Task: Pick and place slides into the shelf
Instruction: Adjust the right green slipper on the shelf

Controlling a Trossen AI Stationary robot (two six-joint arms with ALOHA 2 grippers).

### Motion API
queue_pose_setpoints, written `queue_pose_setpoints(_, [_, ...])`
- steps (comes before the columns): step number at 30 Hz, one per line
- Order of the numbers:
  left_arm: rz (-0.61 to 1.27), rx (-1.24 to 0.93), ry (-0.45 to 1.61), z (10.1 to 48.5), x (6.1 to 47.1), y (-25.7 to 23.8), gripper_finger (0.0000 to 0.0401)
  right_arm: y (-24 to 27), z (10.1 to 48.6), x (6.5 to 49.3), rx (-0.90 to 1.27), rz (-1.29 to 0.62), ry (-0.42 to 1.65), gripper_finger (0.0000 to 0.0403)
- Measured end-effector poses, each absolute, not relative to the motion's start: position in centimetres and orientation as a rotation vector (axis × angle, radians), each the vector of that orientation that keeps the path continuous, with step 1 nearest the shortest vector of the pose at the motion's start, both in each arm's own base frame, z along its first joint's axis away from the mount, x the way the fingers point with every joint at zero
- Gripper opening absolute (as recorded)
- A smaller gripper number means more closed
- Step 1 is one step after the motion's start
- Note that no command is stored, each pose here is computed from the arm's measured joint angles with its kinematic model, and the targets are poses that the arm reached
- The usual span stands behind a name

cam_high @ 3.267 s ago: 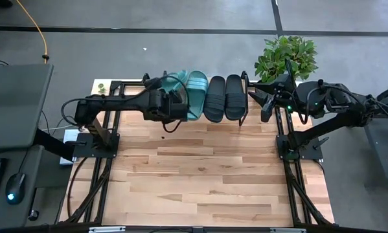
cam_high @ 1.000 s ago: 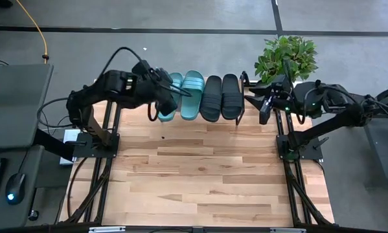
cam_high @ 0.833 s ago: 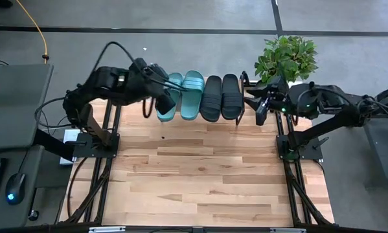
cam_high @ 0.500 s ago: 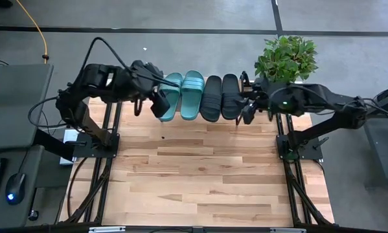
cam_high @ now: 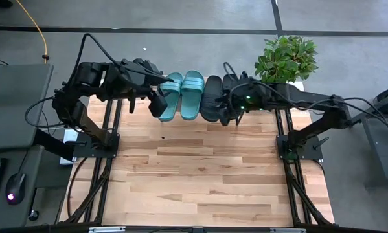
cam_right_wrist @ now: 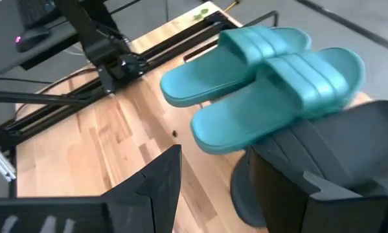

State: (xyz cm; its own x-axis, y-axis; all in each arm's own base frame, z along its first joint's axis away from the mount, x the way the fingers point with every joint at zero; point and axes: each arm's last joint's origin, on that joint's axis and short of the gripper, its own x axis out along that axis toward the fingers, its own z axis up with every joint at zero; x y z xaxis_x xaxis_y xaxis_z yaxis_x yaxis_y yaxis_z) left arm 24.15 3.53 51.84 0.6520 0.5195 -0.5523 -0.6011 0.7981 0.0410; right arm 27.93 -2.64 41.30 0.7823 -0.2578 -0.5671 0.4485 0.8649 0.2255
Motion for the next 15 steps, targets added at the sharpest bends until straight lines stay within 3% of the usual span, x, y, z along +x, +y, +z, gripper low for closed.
queue_pose_setpoints(15, [0.614, -0.151, 0.590, 51.8, 24.2, 3.5, 0.0189, -5.6, 36.8, 33.2, 0.301, -0.345, 0.674, 0.0170])
